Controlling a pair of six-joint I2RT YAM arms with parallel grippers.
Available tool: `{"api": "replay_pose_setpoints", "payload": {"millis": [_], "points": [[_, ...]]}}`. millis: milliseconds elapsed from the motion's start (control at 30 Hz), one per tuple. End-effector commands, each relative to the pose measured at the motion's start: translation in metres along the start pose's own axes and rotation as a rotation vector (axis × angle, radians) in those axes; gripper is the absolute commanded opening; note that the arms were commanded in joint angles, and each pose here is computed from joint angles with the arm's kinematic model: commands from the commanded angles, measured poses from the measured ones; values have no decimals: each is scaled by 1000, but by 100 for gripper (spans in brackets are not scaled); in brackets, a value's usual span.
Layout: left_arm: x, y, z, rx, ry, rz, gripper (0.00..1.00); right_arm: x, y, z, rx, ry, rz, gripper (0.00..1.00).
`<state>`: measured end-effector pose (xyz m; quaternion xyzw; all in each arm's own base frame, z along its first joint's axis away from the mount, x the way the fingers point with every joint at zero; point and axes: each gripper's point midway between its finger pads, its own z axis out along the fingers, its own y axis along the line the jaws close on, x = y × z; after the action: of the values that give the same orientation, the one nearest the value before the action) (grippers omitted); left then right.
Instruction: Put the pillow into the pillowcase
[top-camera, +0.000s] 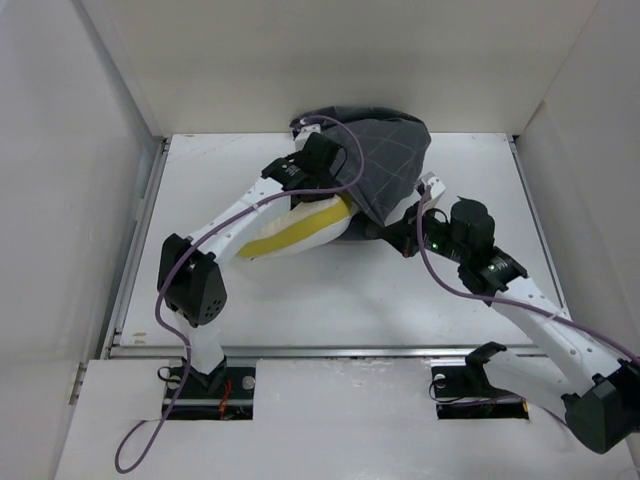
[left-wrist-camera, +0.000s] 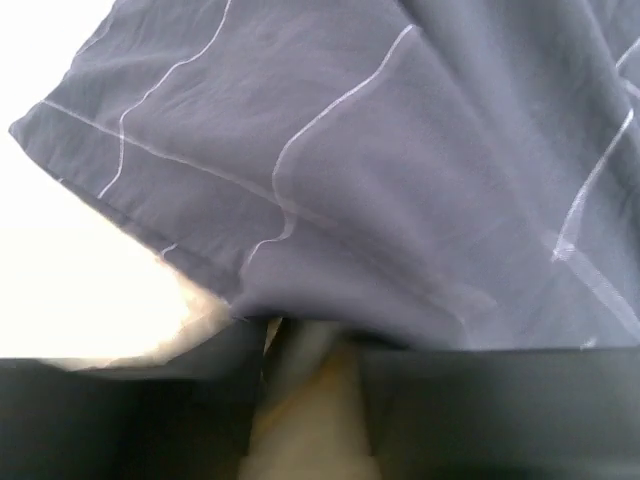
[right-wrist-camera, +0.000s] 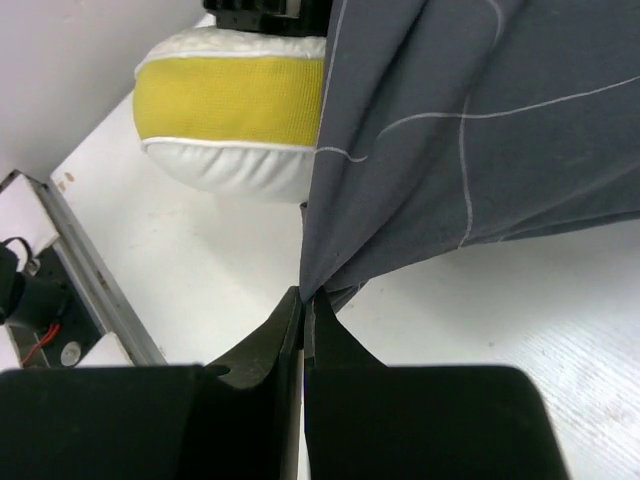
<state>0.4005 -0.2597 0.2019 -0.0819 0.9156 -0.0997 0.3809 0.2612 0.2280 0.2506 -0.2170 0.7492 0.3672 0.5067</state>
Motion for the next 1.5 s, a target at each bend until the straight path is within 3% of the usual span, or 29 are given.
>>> {"api": "replay_pose_setpoints", "payload": {"millis": [0,33,67,100,167,200,233,300,367,433,467,633,800,833,900,967,1100,1200,1400,1467], "points": [[-19,4,16,-15,-55,2,44,0,4,0,-11,13,-4,0],[-4,-4,15,9,-24,51,54,3,2,3,-8,25,1,0],[8,-8,15,26,5,80,93,8,0,4,-4,42,0,0],[18,-15,8,73,38,98,100,13,-3,8,0,60,8,0],[36,-9,-6,92,71,117,100,22,-5,9,-7,94,-13,0],[45,-10,-14,108,85,128,100,29,-6,7,-1,120,-1,5],[41,-8,-32,136,70,108,100,32,-10,6,10,134,-29,14],[72,6,-43,140,132,126,100,41,-20,3,65,169,-39,27],[92,21,-63,155,163,106,100,44,-25,1,98,179,-25,49],[105,35,-74,140,198,89,100,42,-26,0,110,179,-16,64],[106,40,-85,145,191,51,100,38,-25,1,107,171,-29,66],[136,89,-98,3,229,-38,100,21,-28,13,127,162,-79,69],[154,123,-96,-84,236,-214,100,-20,-13,54,212,155,-340,69],[165,136,-92,-106,244,-258,100,-8,-21,68,215,219,-411,69],[158,131,-80,-53,197,-369,100,-17,-17,87,183,225,-472,72],[156,136,-71,-4,177,-460,100,2,-23,112,139,305,-572,75],[112,114,-55,205,23,-564,100,4,-47,148,194,381,-714,77],[107,108,-43,247,35,-543,100,5,-73,170,291,414,-777,78],[109,104,-17,225,73,-501,100,24,-78,211,239,445,-767,78],[111,105,-8,225,83,-494,94,21,-91,215,306,440,-744,78]]}}
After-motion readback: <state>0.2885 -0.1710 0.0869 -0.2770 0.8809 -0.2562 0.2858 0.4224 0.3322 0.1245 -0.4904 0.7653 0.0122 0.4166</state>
